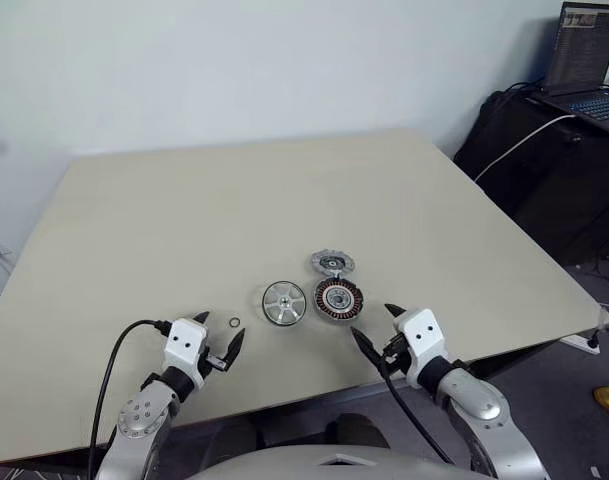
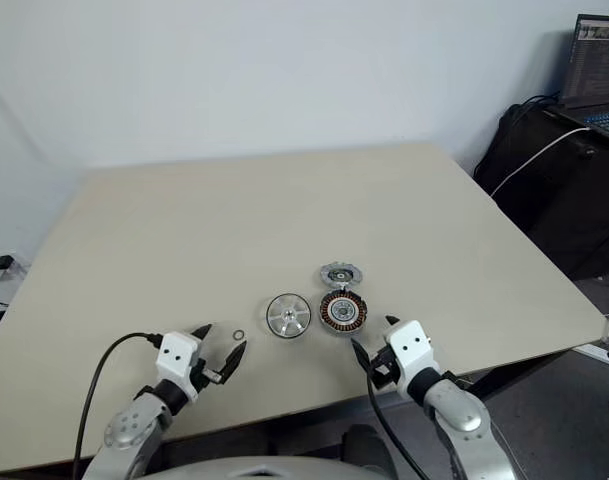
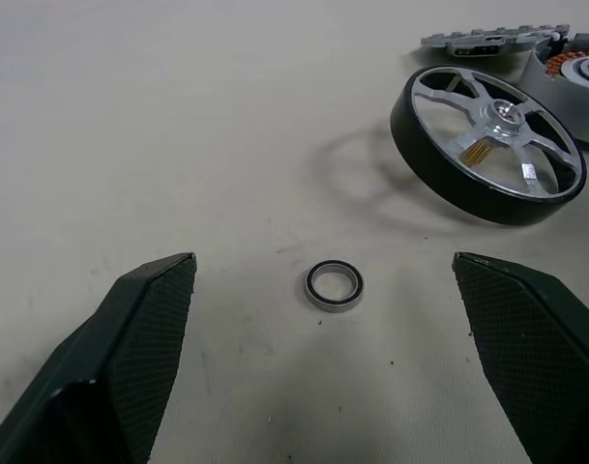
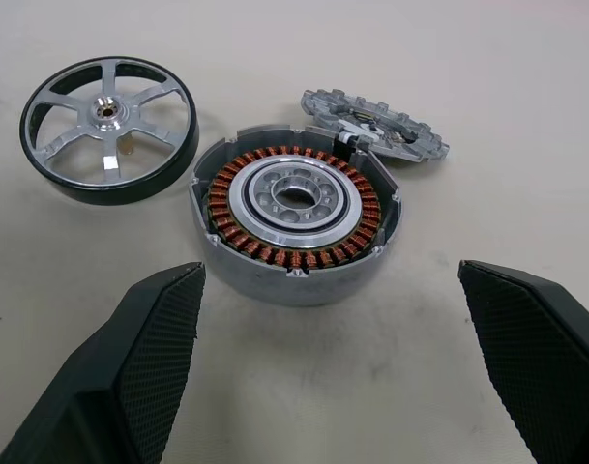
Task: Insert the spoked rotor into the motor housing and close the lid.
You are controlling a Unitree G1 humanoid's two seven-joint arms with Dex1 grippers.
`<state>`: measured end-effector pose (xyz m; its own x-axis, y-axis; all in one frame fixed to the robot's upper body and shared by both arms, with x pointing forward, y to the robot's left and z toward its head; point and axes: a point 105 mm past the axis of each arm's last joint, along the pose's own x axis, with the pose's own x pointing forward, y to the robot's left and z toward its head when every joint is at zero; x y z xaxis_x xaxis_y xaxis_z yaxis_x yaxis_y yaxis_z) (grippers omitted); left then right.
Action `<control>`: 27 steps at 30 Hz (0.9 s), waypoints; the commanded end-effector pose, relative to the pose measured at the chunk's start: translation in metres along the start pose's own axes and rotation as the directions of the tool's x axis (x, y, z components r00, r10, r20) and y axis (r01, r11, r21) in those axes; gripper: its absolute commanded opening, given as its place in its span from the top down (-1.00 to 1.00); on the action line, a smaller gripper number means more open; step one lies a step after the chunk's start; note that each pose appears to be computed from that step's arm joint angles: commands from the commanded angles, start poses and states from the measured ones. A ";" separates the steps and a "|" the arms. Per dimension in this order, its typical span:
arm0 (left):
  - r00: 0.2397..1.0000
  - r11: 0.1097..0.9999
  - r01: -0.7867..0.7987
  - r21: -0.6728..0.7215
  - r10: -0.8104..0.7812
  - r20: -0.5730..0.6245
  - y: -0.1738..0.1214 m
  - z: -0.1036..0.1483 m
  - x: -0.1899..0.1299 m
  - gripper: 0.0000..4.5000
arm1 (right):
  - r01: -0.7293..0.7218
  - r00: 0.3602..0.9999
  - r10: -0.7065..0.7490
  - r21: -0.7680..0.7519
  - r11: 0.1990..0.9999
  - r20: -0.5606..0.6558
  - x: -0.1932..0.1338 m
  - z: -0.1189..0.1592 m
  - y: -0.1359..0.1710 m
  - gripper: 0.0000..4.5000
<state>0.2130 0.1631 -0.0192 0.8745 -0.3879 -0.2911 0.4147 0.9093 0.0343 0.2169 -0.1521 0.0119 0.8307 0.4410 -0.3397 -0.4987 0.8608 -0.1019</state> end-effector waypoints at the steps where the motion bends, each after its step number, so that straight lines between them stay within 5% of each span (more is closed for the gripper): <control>1: 0.999 1.000 0.015 0.021 -0.016 0.044 -0.002 0.009 0.002 -0.99 | 0.011 0.999 -0.009 -0.022 1.000 0.051 0.001 0.013 -0.003 -0.99; 15: 0.999 1.000 0.017 0.004 -0.018 0.044 -0.010 0.015 0.005 -0.99 | 0.020 0.999 -0.019 -0.021 1.000 0.046 0.004 0.012 -0.003 -0.99; 27: 0.999 1.000 0.020 -0.010 -0.020 -0.044 -0.014 0.027 0.037 -0.99 | 0.028 0.998 -0.028 -0.011 1.000 0.056 0.007 0.013 0.000 -0.99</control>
<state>0.2413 0.1372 -0.0167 0.8476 -0.3884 -0.3615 0.4188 0.9081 0.0062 0.2213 -0.1448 0.0121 0.8387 0.4368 -0.3251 -0.4905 0.8654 -0.1026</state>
